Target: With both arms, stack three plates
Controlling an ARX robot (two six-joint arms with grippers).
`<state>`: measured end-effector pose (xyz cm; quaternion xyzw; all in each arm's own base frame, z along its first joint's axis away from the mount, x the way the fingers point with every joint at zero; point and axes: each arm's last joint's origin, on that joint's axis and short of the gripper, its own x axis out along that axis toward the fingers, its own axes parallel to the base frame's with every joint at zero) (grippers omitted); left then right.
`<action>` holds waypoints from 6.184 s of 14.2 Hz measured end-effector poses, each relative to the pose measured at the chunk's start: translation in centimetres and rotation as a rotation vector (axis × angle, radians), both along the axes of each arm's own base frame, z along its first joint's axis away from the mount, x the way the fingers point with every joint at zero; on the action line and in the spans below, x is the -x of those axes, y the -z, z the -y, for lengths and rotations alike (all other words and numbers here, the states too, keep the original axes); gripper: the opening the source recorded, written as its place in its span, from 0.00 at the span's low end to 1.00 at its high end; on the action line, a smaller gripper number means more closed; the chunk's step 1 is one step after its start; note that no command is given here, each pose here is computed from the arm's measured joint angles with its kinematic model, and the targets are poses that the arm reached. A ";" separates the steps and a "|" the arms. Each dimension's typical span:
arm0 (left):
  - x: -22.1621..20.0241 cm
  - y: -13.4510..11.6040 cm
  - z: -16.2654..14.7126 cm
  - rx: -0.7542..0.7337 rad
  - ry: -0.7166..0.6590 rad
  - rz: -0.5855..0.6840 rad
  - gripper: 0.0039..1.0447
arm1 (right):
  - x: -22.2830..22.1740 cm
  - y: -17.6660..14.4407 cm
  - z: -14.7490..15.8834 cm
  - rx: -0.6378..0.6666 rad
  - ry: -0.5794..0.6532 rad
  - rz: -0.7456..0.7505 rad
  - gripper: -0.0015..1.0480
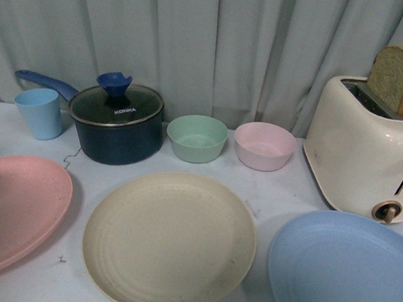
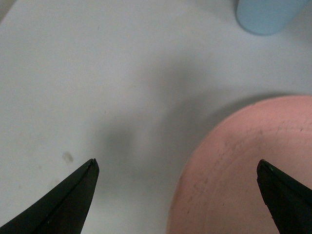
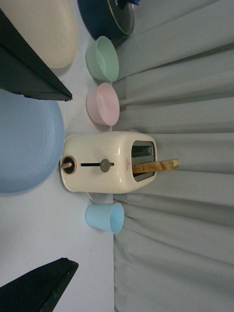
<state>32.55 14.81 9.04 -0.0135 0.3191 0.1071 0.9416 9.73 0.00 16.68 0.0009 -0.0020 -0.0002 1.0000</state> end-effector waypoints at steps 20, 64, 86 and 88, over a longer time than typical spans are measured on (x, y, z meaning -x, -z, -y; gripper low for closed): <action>5.0 -1.1 -2.7 0.059 -0.059 -0.016 0.02 | 0.0 0.0 0.0 0.000 0.000 0.000 0.94; 12.5 -7.3 17.3 0.002 0.197 0.647 0.36 | 0.0 0.0 0.0 0.000 0.000 0.000 0.94; 21.4 -8.0 14.8 -0.016 0.212 0.665 0.01 | 0.0 0.0 0.0 0.000 0.000 0.000 0.94; 21.6 -8.0 14.8 -0.016 0.212 0.664 0.01 | 0.0 0.0 0.0 0.000 0.000 0.000 0.94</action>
